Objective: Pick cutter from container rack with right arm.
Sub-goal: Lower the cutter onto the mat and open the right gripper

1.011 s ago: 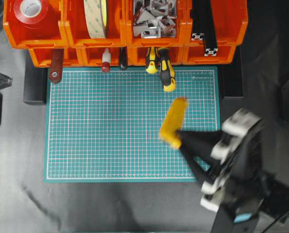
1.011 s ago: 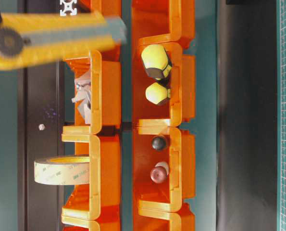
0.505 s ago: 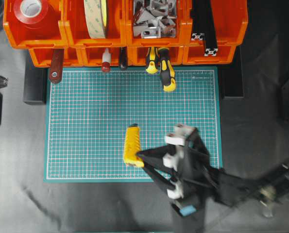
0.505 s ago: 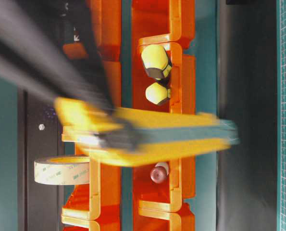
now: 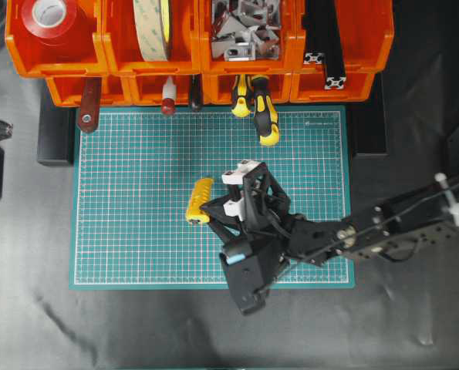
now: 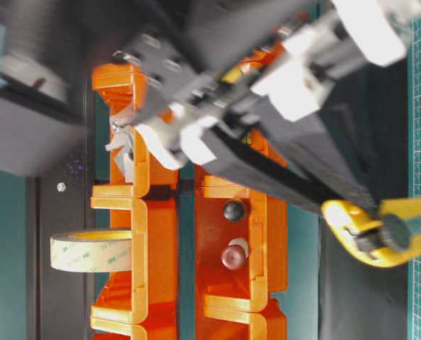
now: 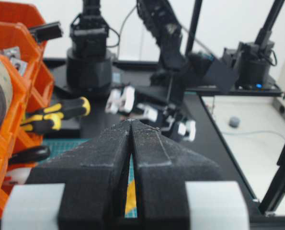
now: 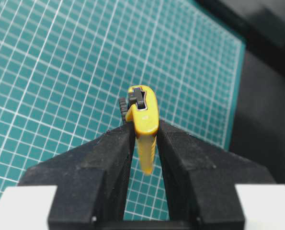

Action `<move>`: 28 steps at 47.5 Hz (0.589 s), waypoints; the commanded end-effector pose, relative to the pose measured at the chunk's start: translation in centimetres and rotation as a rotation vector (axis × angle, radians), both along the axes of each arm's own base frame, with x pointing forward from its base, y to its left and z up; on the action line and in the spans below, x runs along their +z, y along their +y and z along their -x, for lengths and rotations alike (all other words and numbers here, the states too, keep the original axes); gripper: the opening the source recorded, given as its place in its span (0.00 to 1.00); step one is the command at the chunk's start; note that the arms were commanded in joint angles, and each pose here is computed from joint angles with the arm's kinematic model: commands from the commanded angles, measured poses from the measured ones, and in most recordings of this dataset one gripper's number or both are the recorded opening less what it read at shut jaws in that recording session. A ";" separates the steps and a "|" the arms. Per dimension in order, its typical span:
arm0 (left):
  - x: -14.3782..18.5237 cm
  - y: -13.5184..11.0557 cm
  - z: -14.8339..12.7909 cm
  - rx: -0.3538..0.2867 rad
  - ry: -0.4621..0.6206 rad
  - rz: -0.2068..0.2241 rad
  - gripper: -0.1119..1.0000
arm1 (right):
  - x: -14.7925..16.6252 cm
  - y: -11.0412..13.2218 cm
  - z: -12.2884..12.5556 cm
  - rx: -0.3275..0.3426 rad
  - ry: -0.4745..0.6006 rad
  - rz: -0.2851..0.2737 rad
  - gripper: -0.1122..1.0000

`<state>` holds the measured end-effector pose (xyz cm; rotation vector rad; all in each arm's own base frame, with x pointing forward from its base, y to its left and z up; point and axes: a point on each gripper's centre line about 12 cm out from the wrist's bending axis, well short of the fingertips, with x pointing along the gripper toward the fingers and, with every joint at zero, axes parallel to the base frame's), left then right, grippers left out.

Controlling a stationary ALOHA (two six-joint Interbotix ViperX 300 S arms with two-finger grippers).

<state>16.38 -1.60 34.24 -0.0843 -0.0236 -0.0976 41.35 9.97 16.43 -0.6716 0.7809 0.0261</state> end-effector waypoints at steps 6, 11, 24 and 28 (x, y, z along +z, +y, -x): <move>0.9 0.0 -0.2 -0.001 -0.015 0.003 0.10 | -0.7 -0.9 0.2 -0.028 0.020 0.018 0.23; 0.9 0.0 -0.2 -0.001 -0.014 0.003 0.10 | -1.2 -0.9 0.8 -0.028 0.039 0.022 0.23; 0.8 0.0 -0.3 -0.001 -0.011 0.003 0.10 | -2.2 0.5 2.2 0.003 0.073 0.006 0.23; 0.8 0.0 -0.3 0.000 -0.012 0.003 0.10 | -2.6 1.0 2.5 0.016 0.084 -0.014 0.23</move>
